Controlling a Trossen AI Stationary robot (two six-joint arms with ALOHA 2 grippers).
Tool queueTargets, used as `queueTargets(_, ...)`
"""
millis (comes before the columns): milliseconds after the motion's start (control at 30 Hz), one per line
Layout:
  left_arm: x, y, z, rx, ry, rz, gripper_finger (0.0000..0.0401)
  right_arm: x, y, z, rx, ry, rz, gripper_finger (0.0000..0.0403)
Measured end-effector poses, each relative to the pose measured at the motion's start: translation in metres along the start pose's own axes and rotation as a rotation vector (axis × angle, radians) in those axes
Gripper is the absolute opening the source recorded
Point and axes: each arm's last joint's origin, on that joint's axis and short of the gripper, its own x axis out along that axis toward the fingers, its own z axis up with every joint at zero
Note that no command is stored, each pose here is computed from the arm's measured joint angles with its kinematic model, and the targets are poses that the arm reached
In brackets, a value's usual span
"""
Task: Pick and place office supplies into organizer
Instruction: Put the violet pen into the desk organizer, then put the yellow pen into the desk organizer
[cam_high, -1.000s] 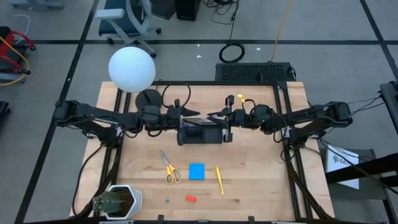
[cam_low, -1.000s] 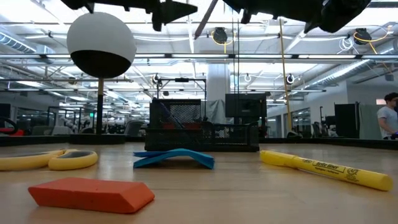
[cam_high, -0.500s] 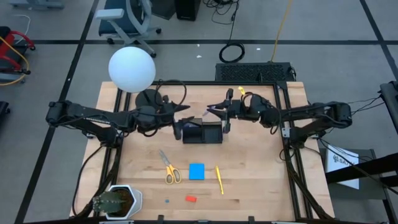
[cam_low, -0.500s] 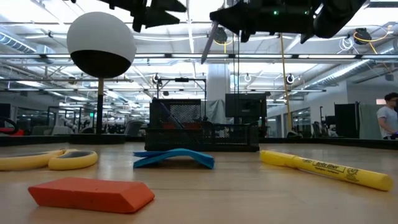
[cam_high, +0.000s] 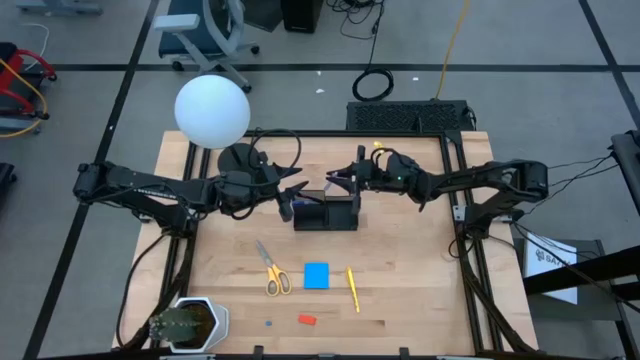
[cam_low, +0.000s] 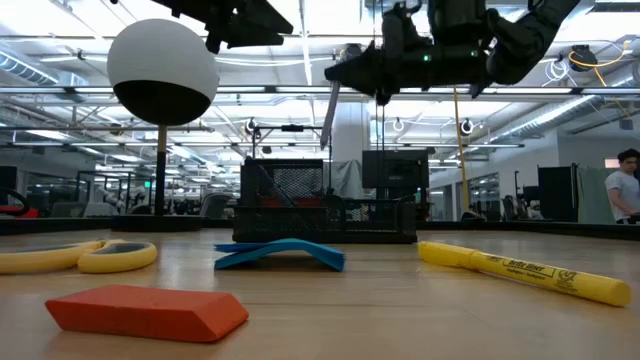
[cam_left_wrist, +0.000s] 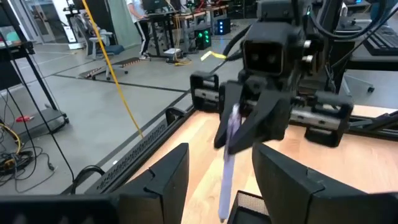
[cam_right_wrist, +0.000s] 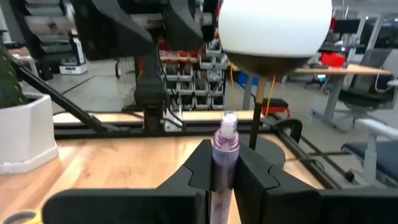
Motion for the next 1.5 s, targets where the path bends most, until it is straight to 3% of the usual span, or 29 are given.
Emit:
queueTargets(267,0.0,0.0,0.0,-0.006,0.0,0.0,0.0176,0.015,-0.003,-0.018,0.023,0.028,0.005,0.003)
queueTargets(633,0.0,0.0,0.0,-0.006,0.001,-0.001,0.0174,0.054,-0.006,-0.051,0.05,0.2,0.053,0.003)
queueTargets(1000,0.0,0.0,0.0,-0.019,0.002,-0.002,0.0179,0.055,-0.006,-0.05,0.041,0.199,0.053,0.0032)
queueTargets(1300,0.0,0.0,-0.003,-0.037,0.024,-0.002,0.0182,0.054,-0.006,-0.047,0.067,0.199,0.046,0.0164)
queueTargets(1500,0.0,0.0,-0.003,-0.039,0.024,-0.005,0.0184,0.046,-0.005,-0.025,0.004,0.172,0.052,0.0196)
